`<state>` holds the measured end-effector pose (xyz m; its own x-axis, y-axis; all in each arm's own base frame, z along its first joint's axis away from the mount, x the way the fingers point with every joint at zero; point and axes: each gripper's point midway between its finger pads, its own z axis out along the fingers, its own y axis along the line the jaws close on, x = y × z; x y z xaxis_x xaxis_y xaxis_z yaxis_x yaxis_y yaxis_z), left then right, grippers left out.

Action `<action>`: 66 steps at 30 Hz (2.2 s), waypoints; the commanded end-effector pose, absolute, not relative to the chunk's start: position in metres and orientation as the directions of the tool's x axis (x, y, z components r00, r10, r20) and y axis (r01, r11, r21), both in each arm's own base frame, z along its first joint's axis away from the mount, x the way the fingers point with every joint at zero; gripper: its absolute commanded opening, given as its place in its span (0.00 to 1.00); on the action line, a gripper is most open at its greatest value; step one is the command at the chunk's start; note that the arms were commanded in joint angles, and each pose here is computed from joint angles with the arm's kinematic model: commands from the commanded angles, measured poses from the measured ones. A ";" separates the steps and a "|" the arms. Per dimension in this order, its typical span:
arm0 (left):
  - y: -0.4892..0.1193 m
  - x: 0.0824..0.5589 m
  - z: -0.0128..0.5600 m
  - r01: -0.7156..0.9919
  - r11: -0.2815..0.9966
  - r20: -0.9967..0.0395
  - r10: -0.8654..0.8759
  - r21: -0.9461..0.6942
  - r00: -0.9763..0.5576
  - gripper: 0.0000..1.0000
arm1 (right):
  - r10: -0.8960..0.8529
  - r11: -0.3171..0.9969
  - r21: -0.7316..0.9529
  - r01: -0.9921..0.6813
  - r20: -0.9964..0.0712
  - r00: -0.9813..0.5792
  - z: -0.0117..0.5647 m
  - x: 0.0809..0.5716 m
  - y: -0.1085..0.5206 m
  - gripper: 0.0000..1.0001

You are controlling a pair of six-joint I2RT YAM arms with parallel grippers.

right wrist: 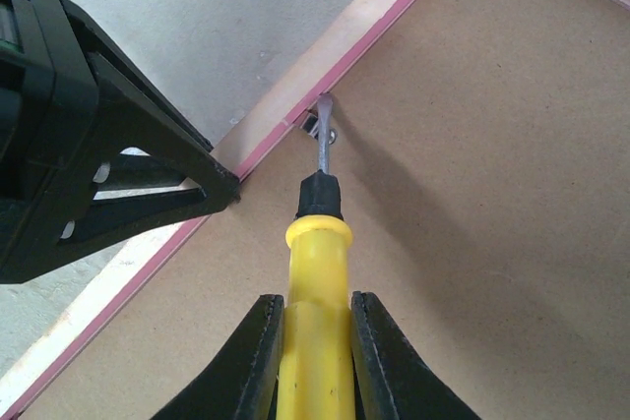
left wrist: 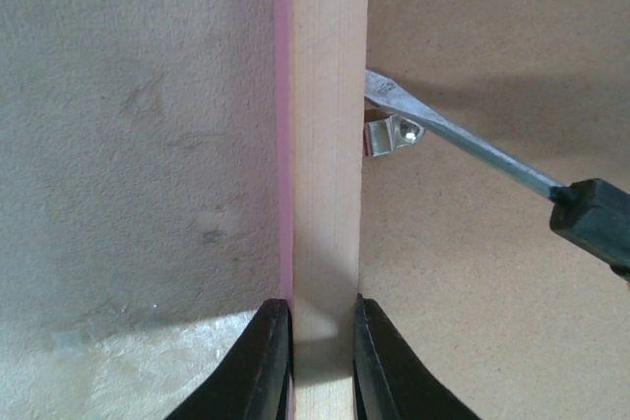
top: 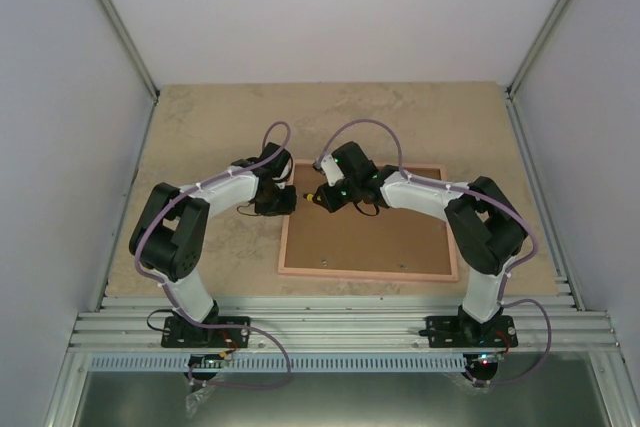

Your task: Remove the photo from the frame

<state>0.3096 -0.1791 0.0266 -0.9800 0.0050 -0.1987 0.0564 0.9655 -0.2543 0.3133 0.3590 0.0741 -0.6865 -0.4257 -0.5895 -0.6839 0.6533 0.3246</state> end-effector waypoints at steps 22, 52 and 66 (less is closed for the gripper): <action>-0.173 0.304 0.023 0.046 0.973 -0.201 0.000 -0.225 -0.980 0.07 | -0.592 0.604 0.304 -0.737 -0.448 -0.670 0.058 0.272 0.342 0.00; -0.169 0.304 0.023 0.035 0.977 -0.216 -0.012 -0.211 -0.976 0.09 | -0.615 0.686 0.123 -0.717 -0.427 -0.662 0.062 0.288 0.312 0.01; -0.167 0.334 0.060 0.035 0.981 -0.313 -0.026 -0.190 -0.949 0.47 | -0.473 0.691 0.183 -0.699 -0.618 -0.628 0.105 0.298 0.311 0.00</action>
<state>0.3128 -0.1685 0.0344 -0.9707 -0.0150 -0.2398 0.0350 0.9785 -0.2032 0.2854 0.3201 0.0856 -0.6346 -0.5452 -0.5477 -0.7305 0.6545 0.1949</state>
